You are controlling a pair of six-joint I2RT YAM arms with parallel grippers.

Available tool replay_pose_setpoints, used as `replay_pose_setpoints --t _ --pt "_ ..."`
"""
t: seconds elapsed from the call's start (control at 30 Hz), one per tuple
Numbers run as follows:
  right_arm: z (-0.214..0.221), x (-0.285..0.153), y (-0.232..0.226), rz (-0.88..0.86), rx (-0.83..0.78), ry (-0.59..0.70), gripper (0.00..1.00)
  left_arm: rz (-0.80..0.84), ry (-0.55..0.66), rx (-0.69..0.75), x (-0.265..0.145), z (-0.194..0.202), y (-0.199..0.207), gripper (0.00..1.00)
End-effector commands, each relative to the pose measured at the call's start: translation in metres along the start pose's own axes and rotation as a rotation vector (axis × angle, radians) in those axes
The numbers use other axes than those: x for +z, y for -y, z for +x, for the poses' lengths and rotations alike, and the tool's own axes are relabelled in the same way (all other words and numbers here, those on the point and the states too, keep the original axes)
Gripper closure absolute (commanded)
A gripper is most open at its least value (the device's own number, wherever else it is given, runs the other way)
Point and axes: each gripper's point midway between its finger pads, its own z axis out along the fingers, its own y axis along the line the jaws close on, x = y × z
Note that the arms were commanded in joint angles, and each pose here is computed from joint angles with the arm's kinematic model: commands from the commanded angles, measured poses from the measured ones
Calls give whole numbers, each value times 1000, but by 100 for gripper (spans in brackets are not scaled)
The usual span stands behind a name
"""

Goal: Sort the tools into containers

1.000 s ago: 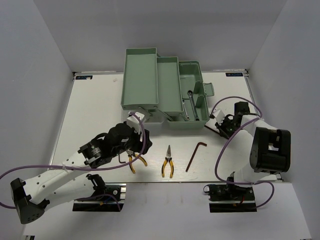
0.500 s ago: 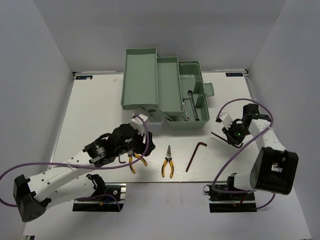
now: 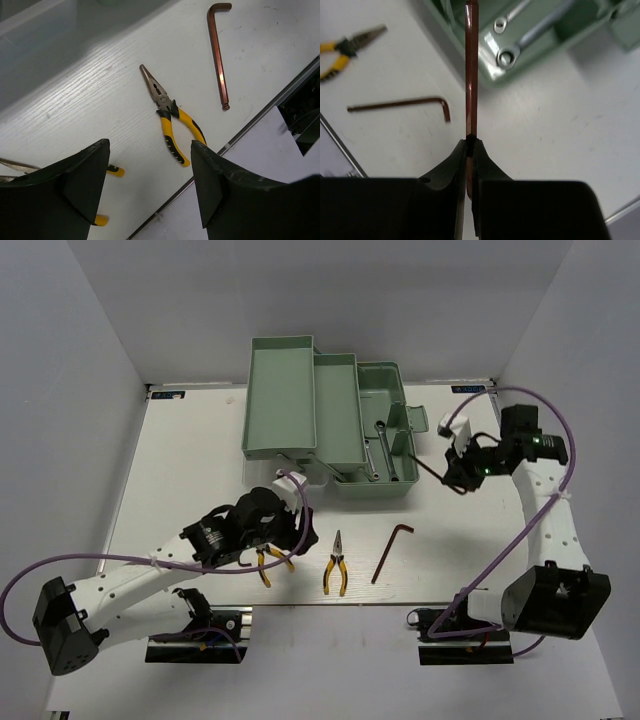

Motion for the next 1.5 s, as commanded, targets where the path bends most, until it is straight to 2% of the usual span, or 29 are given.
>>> replay_pose_setpoints --t 0.0,0.03,0.1,0.13,0.17,0.2,0.27,0.3,0.4,0.43,0.47,0.5,0.57,0.6,0.7,0.8,0.87,0.9,0.97,1.03,1.13,1.3,1.37,1.43,1.47 --pt "-73 -8 -8 -80 47 201 100 52 15 -18 6 -2 9 24" --pt "-102 -7 -3 -110 30 250 100 70 7 -17 10 -1 12 25" --pt "-134 7 2 -141 99 297 100 78 -26 -21 21 4 17 28" --pt "-162 11 -3 -167 73 327 100 92 -29 -21 24 2 20 29" --pt "-173 14 -6 -187 216 330 100 97 -16 -21 27 -3 23 29" --pt "-204 27 1 -172 164 395 100 101 -34 -14 30 2 25 30" --pt "-218 52 14 -180 289 380 100 93 -46 -8 37 3 27 30" --pt "-243 54 12 -174 307 417 100 98 -36 -8 37 -2 29 30" --pt "-274 80 27 -154 406 454 100 88 -47 -8 39 3 31 31" --pt "-280 87 15 -173 470 451 100 94 -51 -12 39 4 34 31" --pt "-271 102 23 -126 533 426 100 94 -47 -7 40 6 35 31" --pt "-285 105 25 -145 608 481 100 98 -39 -16 40 4 36 31" --pt "-284 117 33 -106 682 476 100 110 -49 -6 43 10 41 31" --pt "-281 126 39 -84 770 460 100 119 -30 -7 44 6 43 31" --pt "-269 146 50 -23 846 438 100 131 -45 36 56 6 57 29" --pt "-258 157 46 -41 908 392 100 150 -32 97 72 -2 76 28" --pt "-255 160 43 -54 902 374 84 161 -17 127 83 -5 86 27" --pt "-252 162 41 -68 901 364 71 152 -39 156 95 5 89 27" --pt "-252 158 31 -116 864 350 61 145 -23 180 104 4 98 26" --pt "-251 148 24 -156 848 345 57 117 -43 196 115 12 99 26" --pt "-250 118 31 -109 784 375 56 79 -46 207 123 16 97 26" --pt "-234 80 47 -3 681 387 54 113 -54 233 130 27 110 26" --pt "-218 66 65 125 663 363 61 122 -36 238 136 16 118 26" --pt "-194 50 87 277 691 356 71 107 -61 264 149 25 121 26" --pt "-178 31 92 383 684 363 80 117 -58 268 152 19 130 27"
